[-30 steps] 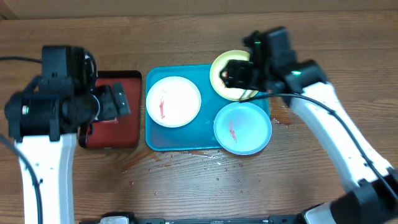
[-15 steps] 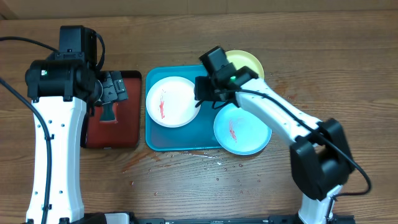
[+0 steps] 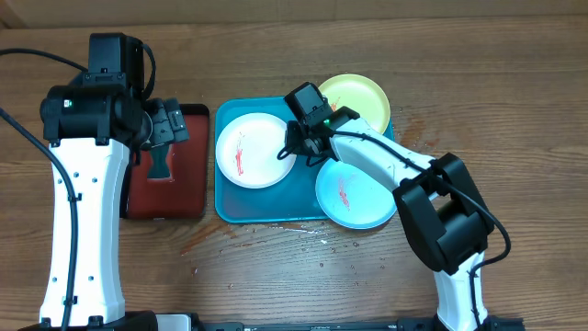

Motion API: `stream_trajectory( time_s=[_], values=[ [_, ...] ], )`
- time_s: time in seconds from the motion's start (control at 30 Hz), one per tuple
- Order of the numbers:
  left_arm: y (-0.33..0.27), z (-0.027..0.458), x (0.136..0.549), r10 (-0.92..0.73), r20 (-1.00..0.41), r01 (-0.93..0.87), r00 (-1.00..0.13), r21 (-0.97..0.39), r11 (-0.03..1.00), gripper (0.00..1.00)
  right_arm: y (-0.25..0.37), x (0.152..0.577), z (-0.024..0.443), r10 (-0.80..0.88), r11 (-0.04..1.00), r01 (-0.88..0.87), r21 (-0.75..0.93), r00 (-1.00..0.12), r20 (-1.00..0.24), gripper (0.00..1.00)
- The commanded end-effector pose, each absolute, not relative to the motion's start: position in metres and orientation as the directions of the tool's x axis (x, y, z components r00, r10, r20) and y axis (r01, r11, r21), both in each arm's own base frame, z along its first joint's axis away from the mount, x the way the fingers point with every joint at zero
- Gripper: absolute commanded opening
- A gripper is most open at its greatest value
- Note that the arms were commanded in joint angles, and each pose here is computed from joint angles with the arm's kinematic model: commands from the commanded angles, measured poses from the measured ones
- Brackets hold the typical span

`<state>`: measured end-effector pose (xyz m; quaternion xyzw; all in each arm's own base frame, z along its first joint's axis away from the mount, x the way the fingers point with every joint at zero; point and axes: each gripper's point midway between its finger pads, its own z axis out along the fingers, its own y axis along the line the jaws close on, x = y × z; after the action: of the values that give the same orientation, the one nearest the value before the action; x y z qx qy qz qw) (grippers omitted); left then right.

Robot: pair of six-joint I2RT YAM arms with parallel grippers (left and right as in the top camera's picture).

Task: Clean dirty plates on tray and stack at the side
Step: 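Move right gripper to the white plate rim and grasp it, then reach left gripper into the red tray and grasp the sponge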

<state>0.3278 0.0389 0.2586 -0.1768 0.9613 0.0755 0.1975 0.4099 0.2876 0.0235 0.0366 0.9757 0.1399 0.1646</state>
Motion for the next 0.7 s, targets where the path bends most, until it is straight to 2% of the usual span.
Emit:
stream_trajectory(
  time_s=[0.0, 0.1, 0.23, 0.3, 0.57, 0.67],
  values=[
    [0.046, 0.263, 0.332, -0.327, -0.429, -0.4, -0.842, 0.09, 0.912, 1.0, 0.288, 0.416, 0.016, 0.131, 0.96, 0.041, 0.278, -0.941, -0.312, 0.28],
    [0.046, 0.26, 0.333, -0.318, -0.418, -0.39, -0.851, 0.098, 0.916, 1.0, 0.288, 0.414, 0.012, 0.128, 0.961, 0.042, 0.274, -0.944, -0.304, 0.25],
    [0.046, 0.25, 0.335, -0.278, -0.382, -0.349, -0.881, 0.128, 0.928, 1.0, 0.287, 0.411, 0.01, 0.125, 0.962, 0.043, 0.27, -0.948, -0.293, 0.12],
    [0.046, 0.243, 0.336, -0.258, -0.357, -0.327, -0.898, 0.147, 0.934, 0.96, 0.287, 0.407, 0.007, 0.121, 0.964, 0.043, 0.264, -0.951, -0.286, 0.04],
    [0.065, 0.199, 0.334, -0.294, -0.185, -0.331, -0.938, 0.218, 0.918, 0.77, 0.284, 0.402, 0.002, 0.115, 0.967, 0.046, 0.25, -0.956, -0.27, 0.04],
    [0.077, 0.179, 0.331, -0.322, -0.11, -0.339, -0.94, 0.209, 0.917, 0.75, 0.283, 0.401, 0.001, 0.111, 0.968, 0.043, 0.248, -0.957, -0.269, 0.04]
  ],
)
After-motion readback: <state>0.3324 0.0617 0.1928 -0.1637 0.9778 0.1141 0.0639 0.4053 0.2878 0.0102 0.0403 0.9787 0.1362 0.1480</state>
